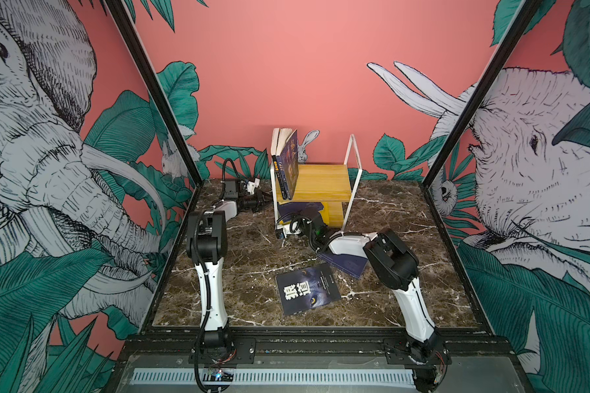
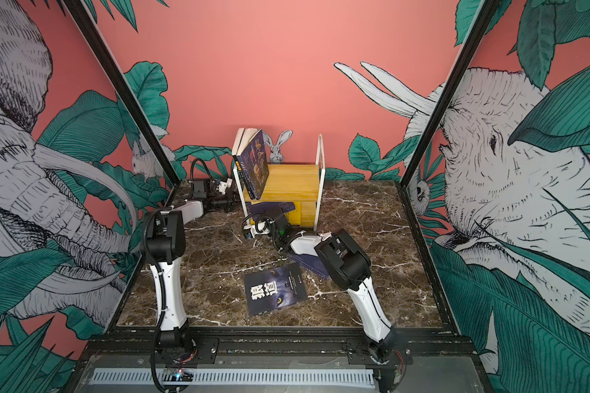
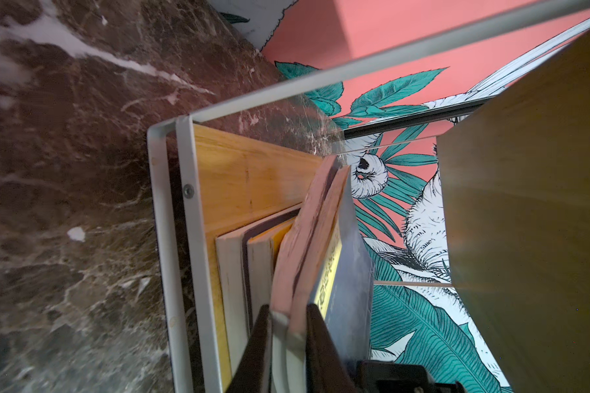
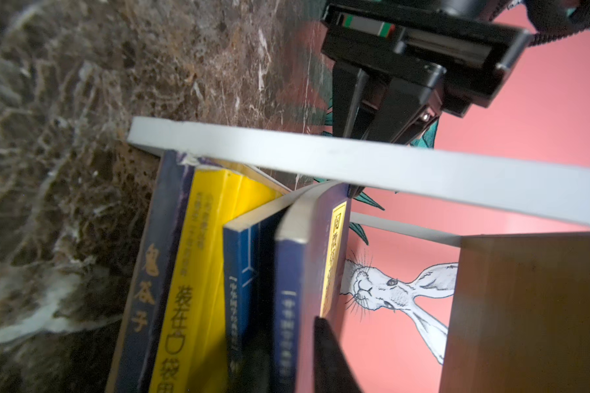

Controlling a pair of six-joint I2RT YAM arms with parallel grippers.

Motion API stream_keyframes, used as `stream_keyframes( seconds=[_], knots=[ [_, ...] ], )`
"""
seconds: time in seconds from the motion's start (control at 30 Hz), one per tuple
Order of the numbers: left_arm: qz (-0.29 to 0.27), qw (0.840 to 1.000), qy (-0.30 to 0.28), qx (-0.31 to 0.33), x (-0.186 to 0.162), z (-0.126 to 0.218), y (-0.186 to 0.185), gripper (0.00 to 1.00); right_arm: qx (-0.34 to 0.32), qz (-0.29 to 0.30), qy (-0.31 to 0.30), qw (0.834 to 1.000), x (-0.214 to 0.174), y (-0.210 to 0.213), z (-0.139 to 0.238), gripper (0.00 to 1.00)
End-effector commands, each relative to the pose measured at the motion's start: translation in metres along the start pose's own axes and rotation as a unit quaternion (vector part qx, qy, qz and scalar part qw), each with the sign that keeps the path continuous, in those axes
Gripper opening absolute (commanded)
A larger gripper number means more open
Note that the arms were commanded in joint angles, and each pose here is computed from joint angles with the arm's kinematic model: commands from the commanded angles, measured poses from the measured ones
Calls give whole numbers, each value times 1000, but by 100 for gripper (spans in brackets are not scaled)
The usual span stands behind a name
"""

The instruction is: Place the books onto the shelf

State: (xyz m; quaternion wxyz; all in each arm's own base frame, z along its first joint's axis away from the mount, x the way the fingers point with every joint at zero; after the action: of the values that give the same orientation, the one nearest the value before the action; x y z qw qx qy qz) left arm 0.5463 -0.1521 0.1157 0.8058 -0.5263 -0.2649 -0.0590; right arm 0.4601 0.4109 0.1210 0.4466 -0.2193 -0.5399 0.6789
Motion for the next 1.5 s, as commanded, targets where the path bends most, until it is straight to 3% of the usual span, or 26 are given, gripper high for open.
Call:
stream_keyframes(
  seconds=[0.0,0.1,0.27,0.5,0.77,1.07,1.17,1.3,1.47],
  knots=[
    [-26,1000,3,-8,7,0,-13,10,-43,5,-1,999,6,-24,10,54],
    [-41,999,10,-2,9,1,-15,10,-59,10,7,998,7,-29,26,68],
    [-52,998,20,7,10,3,-15,9,-42,14,20,999,1,-17,61,77],
    [-65,997,39,-8,9,1,-23,0,1,-38,55,998,-8,-2,117,79],
    [-108,992,67,-19,4,-2,-40,0,39,-126,119,984,-28,13,184,78],
    [-137,986,89,-27,2,-2,-44,0,18,-283,188,940,-57,8,232,78],
    [-147,984,99,-26,2,-3,-41,0,9,-348,189,918,-63,4,241,78],
    [-151,983,105,-18,3,-6,-35,0,1,-451,174,875,-70,-5,250,78],
    [-147,984,99,-23,7,-10,-32,0,-11,-524,155,837,-69,-13,252,79]
  ],
)
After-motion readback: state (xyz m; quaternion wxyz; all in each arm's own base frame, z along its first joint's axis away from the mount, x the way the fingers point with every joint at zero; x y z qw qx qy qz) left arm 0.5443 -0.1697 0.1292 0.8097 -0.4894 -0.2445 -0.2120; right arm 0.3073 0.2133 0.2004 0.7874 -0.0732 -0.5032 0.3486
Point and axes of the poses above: each gripper's point midway between its finger pads, its own z axis back along the fingers, its own y axis along the line the jaws close on, x = y × z, the point moved 1 cm from there along z, back along the fingers, and after that the axes turned 11 degrees about -z, right-handed, at the moved point
